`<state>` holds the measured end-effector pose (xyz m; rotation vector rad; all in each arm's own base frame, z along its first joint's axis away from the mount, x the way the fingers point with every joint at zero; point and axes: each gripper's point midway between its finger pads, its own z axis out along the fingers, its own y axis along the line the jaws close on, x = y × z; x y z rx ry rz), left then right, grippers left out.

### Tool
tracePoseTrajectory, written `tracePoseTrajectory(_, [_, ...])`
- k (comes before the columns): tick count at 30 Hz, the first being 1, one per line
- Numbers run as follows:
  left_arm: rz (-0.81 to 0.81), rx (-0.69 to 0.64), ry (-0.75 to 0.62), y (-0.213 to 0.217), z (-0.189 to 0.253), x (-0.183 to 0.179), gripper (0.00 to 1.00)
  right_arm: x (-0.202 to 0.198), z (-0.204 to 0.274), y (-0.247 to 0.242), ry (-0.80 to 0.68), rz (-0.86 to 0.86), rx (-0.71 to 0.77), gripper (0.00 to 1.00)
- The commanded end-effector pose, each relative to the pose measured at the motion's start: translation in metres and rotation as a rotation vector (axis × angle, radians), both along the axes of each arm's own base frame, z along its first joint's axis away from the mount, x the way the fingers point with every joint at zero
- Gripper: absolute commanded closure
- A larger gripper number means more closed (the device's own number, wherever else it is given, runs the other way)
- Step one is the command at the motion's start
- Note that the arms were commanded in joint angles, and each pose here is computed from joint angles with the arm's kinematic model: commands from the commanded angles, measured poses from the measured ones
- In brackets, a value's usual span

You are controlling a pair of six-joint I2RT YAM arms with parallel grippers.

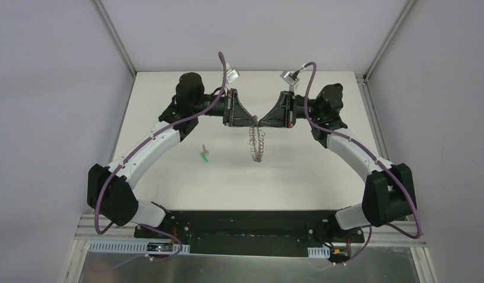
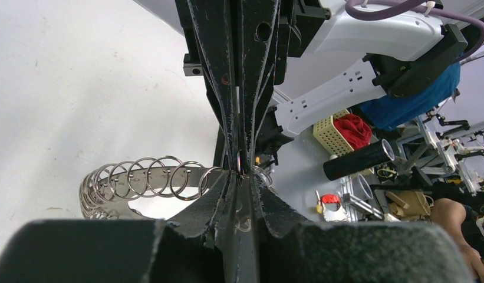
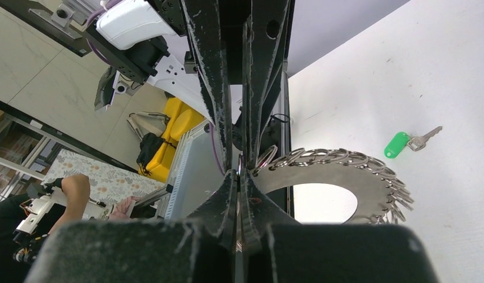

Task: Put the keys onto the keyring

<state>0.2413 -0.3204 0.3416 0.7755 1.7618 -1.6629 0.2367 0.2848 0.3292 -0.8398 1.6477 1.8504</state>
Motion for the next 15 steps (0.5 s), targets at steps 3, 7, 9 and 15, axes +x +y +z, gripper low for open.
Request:
tracePoseTrajectory(3, [-0.019,-0.048,-0.081,-0.006,0.024,-0.004,0.95,0.002,0.012,0.001,-0.082,-0.026,0.036,1.00])
tracePoseTrajectory(7, [-0.020,-0.035,-0.097,-0.005,0.022,-0.004,1.00,0.001,0.012,0.000,-0.087,-0.028,0.037,1.00])
tracePoseTrajectory(9, [-0.020,0.014,-0.122,-0.002,0.017,-0.006,1.00,0.001,0.010,-0.001,-0.097,-0.024,0.032,0.95])
tracePoseTrajectory(15, [-0.053,0.307,-0.254,0.018,-0.014,-0.025,1.00,-0.001,-0.001,-0.008,-0.156,-0.014,-0.014,0.74])
